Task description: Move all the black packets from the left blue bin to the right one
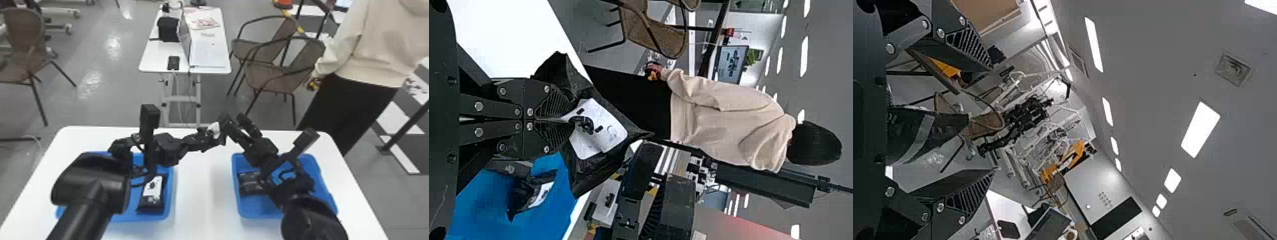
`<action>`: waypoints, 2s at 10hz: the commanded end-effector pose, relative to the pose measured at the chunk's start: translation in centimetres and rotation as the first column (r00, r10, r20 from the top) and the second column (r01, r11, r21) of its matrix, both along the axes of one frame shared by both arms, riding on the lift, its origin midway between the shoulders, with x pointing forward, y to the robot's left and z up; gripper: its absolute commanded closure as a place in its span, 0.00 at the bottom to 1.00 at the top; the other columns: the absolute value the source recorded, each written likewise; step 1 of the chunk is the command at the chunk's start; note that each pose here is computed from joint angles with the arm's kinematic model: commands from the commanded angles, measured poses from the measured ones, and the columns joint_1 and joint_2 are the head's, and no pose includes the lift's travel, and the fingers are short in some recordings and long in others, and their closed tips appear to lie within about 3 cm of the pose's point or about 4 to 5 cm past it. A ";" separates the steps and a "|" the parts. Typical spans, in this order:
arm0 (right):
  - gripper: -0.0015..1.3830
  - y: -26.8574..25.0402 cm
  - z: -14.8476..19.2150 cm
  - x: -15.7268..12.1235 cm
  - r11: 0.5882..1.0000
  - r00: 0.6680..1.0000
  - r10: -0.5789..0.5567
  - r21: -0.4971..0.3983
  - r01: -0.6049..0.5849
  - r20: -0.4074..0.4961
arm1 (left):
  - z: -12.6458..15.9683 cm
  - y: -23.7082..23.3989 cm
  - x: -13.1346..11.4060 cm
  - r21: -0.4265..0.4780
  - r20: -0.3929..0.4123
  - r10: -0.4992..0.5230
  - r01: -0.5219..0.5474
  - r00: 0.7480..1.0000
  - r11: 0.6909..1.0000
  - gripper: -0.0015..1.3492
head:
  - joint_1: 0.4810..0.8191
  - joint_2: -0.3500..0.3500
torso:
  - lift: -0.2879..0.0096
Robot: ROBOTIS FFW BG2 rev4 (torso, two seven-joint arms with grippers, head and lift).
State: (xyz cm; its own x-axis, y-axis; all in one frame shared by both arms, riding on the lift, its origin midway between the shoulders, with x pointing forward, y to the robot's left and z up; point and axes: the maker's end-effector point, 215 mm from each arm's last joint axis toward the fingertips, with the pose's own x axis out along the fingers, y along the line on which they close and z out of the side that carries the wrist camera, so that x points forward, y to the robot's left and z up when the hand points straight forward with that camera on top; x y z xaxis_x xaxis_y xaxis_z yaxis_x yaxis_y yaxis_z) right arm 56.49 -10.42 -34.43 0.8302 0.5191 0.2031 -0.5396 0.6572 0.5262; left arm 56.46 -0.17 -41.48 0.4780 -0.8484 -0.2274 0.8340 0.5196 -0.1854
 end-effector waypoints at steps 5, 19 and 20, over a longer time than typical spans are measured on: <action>0.23 2.1 -1.5 0.2 0.995 0.999 0.037 -0.092 -0.038 -0.014 | 1.5 -3.3 -0.9 -0.100 -0.035 -0.044 0.040 0.998 0.994 0.86 | 0.63 0.34 | 0.97; 0.85 -15.9 -15.8 -0.2 0.949 0.896 -0.314 -0.100 0.298 -0.315 | -1.8 6.8 -0.1 -0.136 -0.109 0.196 -0.210 0.975 0.968 0.00 | 0.63 0.25 | 0.97; 0.79 -16.7 -18.4 -0.9 0.950 0.871 -0.310 -0.103 0.293 -0.382 | -2.0 8.1 -0.2 -0.152 -0.117 0.224 -0.241 0.967 0.959 0.00 | 0.63 0.24 | 0.97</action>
State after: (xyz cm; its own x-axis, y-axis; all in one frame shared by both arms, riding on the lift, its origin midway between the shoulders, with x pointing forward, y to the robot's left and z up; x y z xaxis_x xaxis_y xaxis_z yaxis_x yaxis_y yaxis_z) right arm 56.07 -26.50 -51.25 0.9614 0.2327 -0.1470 -0.0974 0.7871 0.6091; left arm 56.40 7.21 -43.44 0.6379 -0.7538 -0.1581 0.6770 0.6466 -0.3514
